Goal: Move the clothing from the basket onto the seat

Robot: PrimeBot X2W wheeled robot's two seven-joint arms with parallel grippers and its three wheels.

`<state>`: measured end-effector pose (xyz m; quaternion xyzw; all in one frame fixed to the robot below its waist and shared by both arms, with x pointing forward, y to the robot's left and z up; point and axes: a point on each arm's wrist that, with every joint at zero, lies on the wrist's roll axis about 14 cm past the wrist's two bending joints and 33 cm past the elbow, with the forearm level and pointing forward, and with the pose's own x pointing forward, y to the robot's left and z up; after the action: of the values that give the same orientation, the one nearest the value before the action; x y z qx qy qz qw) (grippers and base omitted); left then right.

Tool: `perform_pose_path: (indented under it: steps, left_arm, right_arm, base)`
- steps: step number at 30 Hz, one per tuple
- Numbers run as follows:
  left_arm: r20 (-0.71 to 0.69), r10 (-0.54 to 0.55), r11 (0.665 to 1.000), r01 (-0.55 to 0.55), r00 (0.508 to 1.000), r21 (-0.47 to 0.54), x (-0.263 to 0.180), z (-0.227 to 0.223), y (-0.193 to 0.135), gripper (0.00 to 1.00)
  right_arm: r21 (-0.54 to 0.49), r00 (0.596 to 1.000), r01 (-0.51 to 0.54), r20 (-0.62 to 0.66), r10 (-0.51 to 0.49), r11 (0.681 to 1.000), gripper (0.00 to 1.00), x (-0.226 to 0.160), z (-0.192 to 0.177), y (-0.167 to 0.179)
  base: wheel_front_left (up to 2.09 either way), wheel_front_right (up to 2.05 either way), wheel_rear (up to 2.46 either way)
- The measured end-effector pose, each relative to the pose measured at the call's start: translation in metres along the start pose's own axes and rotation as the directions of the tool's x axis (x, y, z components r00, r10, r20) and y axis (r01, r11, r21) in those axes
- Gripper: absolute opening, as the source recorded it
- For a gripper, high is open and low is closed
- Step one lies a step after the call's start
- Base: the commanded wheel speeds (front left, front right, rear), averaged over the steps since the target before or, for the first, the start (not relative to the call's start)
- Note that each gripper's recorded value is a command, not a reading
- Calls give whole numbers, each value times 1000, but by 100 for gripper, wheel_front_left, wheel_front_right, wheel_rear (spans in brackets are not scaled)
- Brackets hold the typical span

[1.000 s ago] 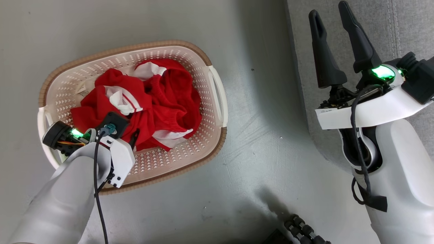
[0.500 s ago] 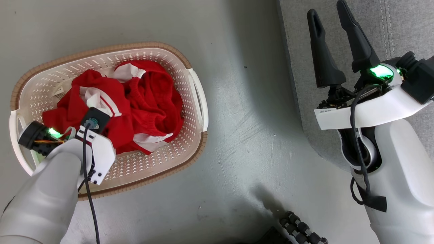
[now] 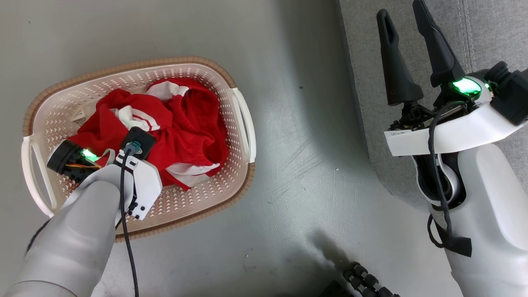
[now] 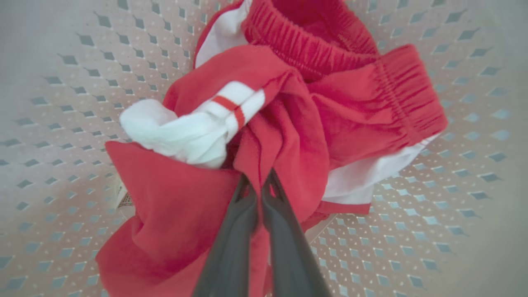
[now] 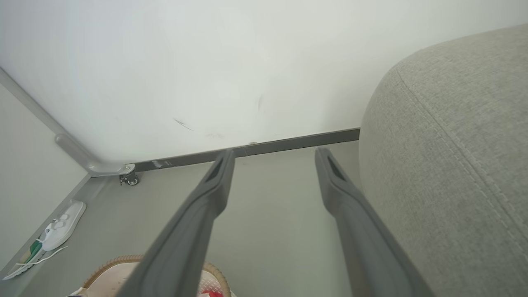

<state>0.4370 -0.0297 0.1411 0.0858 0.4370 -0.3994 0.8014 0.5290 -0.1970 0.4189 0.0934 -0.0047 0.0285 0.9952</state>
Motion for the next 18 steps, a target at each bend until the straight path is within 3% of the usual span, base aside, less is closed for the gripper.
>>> perform_pose_path:
  steps: [18]
  left_arm:
    - [243,-2,1000,-3,970,20,-20,58,-5,0]
  right_arm:
    - [0,999,-12,48,12,1000,100,2,21,7]
  base:
    - [0,0,0]
